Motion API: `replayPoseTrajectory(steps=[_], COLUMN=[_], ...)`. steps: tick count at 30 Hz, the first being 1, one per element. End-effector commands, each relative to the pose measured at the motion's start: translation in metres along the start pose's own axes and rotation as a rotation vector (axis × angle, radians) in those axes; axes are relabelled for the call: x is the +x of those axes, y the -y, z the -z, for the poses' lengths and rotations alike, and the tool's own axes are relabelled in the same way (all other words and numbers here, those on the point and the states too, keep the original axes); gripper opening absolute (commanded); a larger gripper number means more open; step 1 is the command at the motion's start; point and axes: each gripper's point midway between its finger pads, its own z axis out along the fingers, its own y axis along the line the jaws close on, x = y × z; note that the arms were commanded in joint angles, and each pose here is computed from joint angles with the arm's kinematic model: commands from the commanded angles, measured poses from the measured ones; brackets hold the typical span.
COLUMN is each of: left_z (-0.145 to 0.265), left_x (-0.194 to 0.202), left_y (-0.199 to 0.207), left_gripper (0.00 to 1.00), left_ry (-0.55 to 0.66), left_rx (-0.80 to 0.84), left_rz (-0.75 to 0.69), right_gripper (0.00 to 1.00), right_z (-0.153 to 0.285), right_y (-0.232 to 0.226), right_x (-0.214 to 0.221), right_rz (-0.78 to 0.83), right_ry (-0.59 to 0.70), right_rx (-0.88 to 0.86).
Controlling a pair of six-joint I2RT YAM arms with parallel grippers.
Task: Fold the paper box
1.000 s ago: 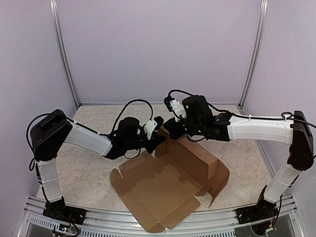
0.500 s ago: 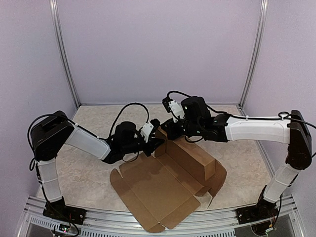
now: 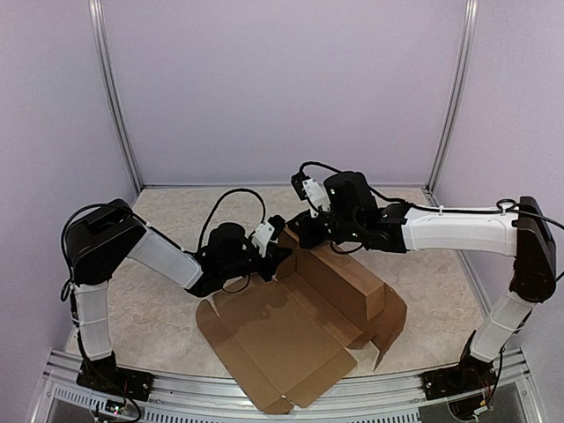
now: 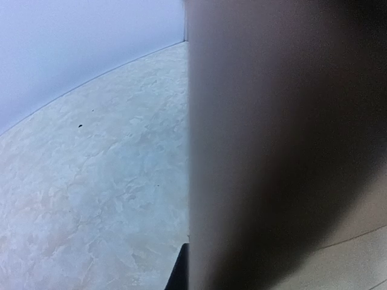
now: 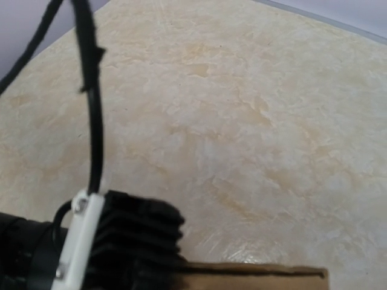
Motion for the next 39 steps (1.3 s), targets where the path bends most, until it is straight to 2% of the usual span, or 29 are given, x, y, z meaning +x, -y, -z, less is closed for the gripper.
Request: replayPoseTrajectory(steps=[1, 10, 13, 16, 28, 30, 33, 34, 39], left_z=[-0.007, -0.004, -0.003, -0.002, 0.000, 0.000, -0.001, -0.001, 0.000], left_x=[0.005, 0.000, 0.002, 0.003, -0.008, -0.011, -0.015, -0.015, -0.017], left_y=[-0.005, -0.003, -0.004, -0.004, -0.009, -0.009, -0.008, -0.008, -0.007], left_gripper=[0.00, 0.00, 0.10, 0.15, 0.23, 0.20, 0.03, 0.00, 0.00], left_ry=[-0.003, 0.004, -0.001, -0.001, 0.038, 0.043, 0.046, 0.047, 0.050], left_rx=[-0.016, -0.027, -0.032, -0.038, -0.046, -0.044, -0.031, -0.028, -0.022], left_rz=[0.009, -0.006, -0.006, -0.005, 0.002, 0.002, 0.004, 0.006, 0.005], right_gripper=[0.00, 0.00, 0.00, 0.00, 0.00, 0.00, 0.00, 0.00, 0.00], right_z=[-0.007, -0.008, -0.008, -0.008, -0.008, -0.008, -0.007, -0.007, -0.004], right_y=[0.010, 0.009, 0.010, 0.010, 0.009, 0.009, 0.009, 0.008, 0.008], right_x=[0.042, 0.044, 0.045, 0.046, 0.046, 0.047, 0.045, 0.045, 0.044], right_rz=[-0.008, -0.014, -0.018, -0.022, -0.029, -0.027, -0.025, -0.025, -0.026], right_ry=[-0.128, -0.127, -0.127, -0.128, -0.126, -0.129, -0.124, -0.123, -0.120], right_rx=[0.020, 0.018, 0.019, 0.020, 0.017, 0.016, 0.016, 0.016, 0.015])
